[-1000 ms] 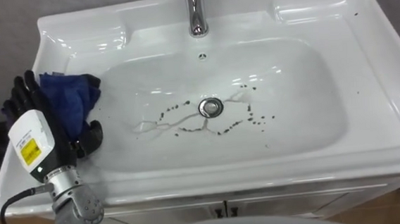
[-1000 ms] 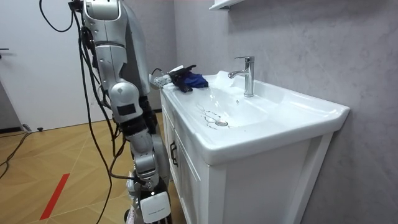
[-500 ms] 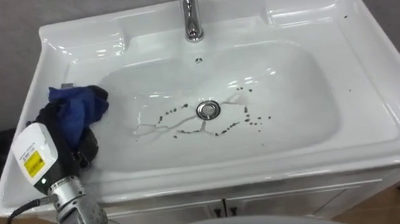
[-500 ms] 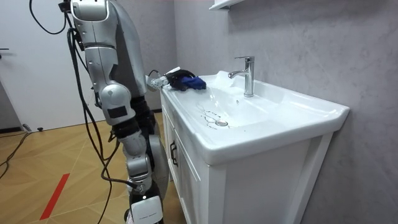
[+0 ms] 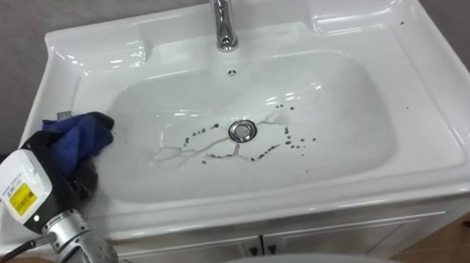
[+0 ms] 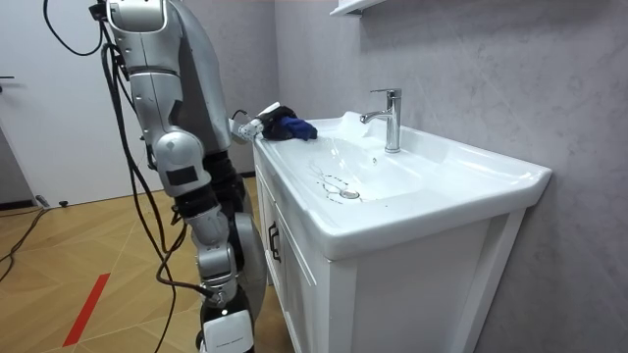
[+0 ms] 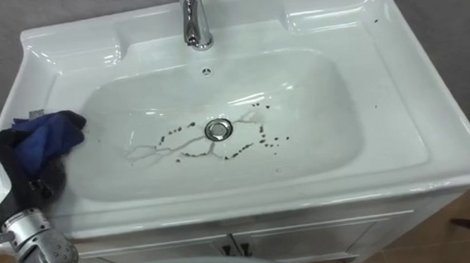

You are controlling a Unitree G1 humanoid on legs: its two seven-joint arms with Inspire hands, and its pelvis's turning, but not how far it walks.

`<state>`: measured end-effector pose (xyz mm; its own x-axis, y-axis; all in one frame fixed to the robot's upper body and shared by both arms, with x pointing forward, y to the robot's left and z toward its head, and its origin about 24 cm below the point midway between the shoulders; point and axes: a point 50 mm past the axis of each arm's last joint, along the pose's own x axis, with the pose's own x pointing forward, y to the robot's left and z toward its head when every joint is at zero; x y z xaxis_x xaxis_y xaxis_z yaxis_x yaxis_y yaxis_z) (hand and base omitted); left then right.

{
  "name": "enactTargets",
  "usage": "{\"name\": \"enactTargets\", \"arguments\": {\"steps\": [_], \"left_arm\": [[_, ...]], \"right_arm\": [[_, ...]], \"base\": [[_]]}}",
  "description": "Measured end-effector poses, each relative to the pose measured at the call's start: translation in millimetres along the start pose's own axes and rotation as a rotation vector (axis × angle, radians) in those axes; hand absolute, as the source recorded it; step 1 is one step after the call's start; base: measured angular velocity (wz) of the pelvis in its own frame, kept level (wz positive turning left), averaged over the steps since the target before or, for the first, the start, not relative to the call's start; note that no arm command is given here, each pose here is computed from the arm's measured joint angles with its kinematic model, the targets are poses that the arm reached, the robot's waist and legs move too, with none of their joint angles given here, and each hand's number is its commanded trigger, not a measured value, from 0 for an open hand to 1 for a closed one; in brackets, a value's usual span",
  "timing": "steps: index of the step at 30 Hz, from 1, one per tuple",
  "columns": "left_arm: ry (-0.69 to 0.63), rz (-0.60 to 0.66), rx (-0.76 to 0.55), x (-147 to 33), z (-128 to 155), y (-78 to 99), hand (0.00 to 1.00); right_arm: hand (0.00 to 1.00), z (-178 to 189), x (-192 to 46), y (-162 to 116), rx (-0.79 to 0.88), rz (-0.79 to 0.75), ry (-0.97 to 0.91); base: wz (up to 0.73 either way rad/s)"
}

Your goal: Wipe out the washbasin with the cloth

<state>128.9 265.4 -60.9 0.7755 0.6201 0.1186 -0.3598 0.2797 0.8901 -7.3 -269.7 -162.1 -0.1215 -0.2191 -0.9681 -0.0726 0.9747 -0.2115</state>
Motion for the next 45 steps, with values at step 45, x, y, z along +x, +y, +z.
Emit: {"name": "enactTargets", "arguments": {"steps": [45], "left_arm": [[-0.167, 0.177, -0.306, 51.8, 94, 48.1, 1.00]], "right_arm": [[0.00, 26, -2, 11, -0.086, 0.002, -0.126]], "base": [[0.04]]}}
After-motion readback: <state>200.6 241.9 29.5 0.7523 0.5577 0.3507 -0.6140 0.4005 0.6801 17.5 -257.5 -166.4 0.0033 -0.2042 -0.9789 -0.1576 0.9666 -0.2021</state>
